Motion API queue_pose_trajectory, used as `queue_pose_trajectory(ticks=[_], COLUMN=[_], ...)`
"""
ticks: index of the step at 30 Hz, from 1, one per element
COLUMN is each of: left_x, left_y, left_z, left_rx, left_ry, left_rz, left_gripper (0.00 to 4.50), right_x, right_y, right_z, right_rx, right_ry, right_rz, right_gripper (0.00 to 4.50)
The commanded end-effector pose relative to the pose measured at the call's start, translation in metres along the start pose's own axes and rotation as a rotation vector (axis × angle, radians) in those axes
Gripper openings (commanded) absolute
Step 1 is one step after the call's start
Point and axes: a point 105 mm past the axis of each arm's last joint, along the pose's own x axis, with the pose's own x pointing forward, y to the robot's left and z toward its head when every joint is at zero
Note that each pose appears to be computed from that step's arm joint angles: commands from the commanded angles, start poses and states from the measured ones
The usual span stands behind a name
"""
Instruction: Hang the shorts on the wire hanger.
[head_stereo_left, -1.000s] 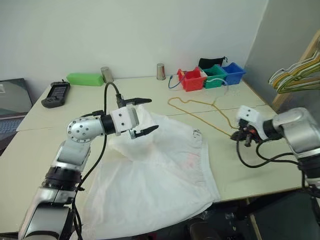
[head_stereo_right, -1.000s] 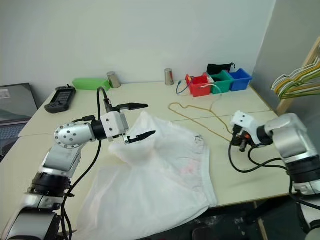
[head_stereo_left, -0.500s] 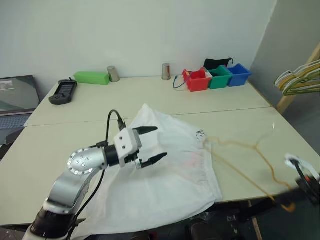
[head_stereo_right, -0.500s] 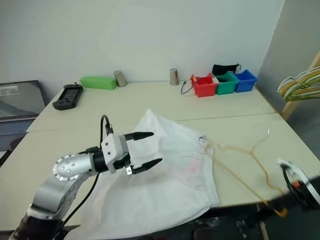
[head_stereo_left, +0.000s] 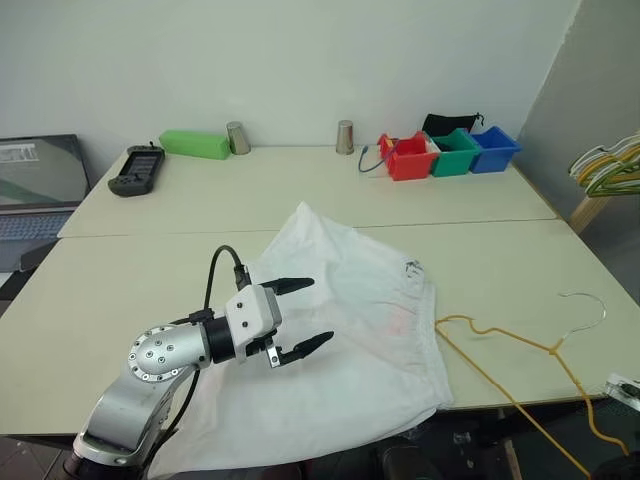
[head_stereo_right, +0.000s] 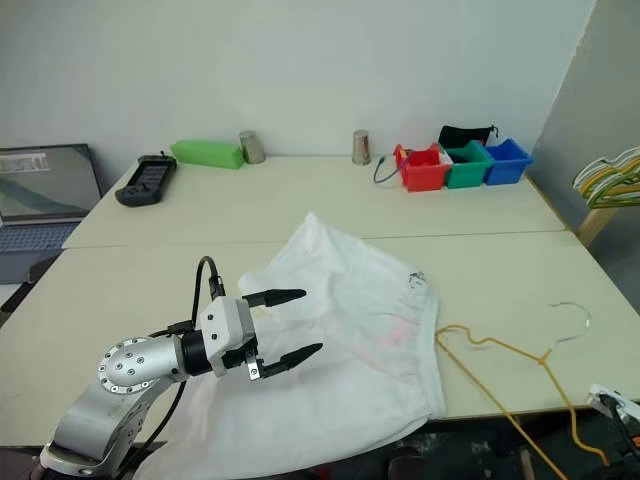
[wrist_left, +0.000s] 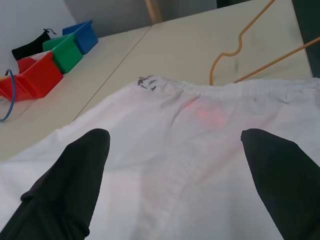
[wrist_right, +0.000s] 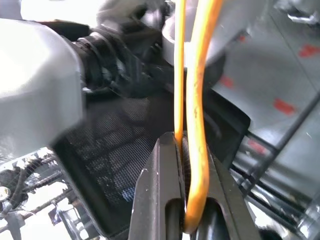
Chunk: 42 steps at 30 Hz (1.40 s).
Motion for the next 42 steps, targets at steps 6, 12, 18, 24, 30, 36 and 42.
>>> queue_pose_trajectory(ticks=[6, 12, 18, 24, 30, 36, 42], left_x=[-0.001, -0.001, -0.004, -0.008, -0.011, -0.011, -0.01], left_y=[0.001, 0.002, 0.005, 0.006, 0.005, 0.006, 0.008], left_z=[0.006, 0.007, 0.007, 0.007, 0.005, 0.005, 0.007], left_rx=[0.043, 0.061, 0.079, 0.086, 0.086, 0.087, 0.101], left_ry=[-0.012, -0.009, 0.003, 0.016, 0.029, 0.031, 0.03], left_rz=[-0.013, -0.021, -0.021, -0.02, -0.015, -0.015, -0.016], left_gripper=[4.49, 4.49, 4.49, 4.49, 4.49, 4.49, 4.49], right_x=[0.012, 0.031, 0.045, 0.046, 0.043, 0.055, 0.075], right_y=[0.026, 0.025, 0.019, 0.004, -0.016, 0.001, 0.012], right_z=[0.013, 0.014, 0.01, 0.008, 0.011, 0.03, 0.057], right_rx=[-0.013, -0.005, 0.051, 0.099, 0.109, -0.004, 0.016], right_ry=[-0.058, -0.066, -0.058, -0.077, -0.112, -0.095, -0.144], right_rz=[0.129, 0.161, 0.181, 0.144, 0.082, 0.149, 0.25], right_gripper=[0.0, 0.0, 0.0, 0.0, 0.0, 0.0, 0.0])
